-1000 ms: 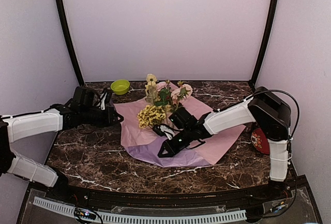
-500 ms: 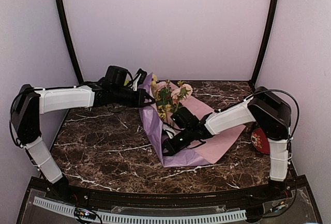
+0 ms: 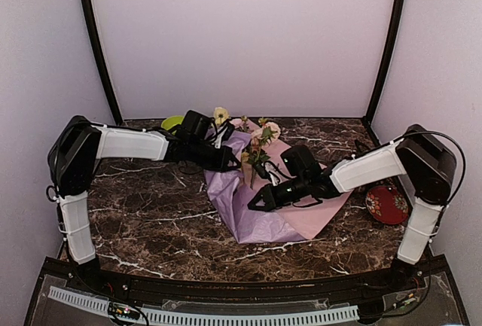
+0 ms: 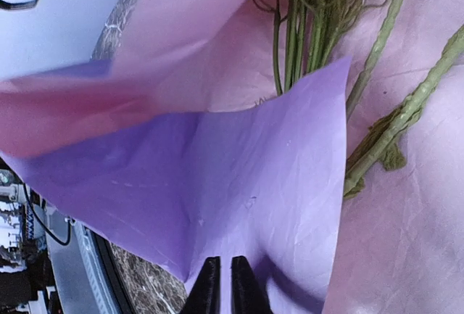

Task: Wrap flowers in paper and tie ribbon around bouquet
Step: Fold the one-fourth-folded wrapping paper at the center of the board, then press the fold line of the 2/3-folded wrapping paper.

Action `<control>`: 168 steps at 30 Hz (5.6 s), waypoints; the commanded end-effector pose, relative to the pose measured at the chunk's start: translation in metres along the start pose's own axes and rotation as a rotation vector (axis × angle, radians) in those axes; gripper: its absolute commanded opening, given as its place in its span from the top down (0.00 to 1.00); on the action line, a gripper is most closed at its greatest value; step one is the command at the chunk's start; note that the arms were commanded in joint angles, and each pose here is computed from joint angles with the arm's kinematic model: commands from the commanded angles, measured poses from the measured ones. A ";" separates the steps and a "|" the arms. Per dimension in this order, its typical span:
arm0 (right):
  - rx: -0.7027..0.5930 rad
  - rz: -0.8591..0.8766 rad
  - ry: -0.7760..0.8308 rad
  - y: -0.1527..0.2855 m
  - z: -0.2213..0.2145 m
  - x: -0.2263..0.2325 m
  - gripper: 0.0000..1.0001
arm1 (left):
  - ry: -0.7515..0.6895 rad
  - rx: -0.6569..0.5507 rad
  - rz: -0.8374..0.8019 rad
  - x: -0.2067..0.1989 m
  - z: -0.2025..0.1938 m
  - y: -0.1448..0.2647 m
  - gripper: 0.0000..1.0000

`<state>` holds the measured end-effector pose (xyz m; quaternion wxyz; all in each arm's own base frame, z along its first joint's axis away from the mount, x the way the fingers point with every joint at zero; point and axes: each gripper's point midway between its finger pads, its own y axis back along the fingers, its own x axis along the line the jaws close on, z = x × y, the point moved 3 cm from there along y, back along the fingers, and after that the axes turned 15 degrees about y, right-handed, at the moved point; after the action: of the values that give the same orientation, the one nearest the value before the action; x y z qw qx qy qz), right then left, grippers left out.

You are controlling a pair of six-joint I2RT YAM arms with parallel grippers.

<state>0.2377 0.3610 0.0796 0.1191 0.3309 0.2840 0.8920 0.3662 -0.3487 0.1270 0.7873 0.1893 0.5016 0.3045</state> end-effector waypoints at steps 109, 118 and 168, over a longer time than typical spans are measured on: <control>-0.013 -0.368 -0.295 0.043 -0.050 -0.083 1.00 | -0.769 0.373 0.219 0.028 -0.167 -0.029 0.70; -0.061 -0.512 -0.307 0.107 -0.041 -0.099 0.72 | -0.752 0.402 0.189 0.030 -0.175 -0.030 0.70; 0.116 -0.304 -0.252 0.036 -0.055 -0.090 0.93 | -0.953 0.275 0.131 -0.042 -0.172 -0.025 0.83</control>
<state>0.2771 0.2915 0.0410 0.2402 0.3888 0.3180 0.8306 0.2103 -0.3949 0.0990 0.8964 0.3864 0.0928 0.1964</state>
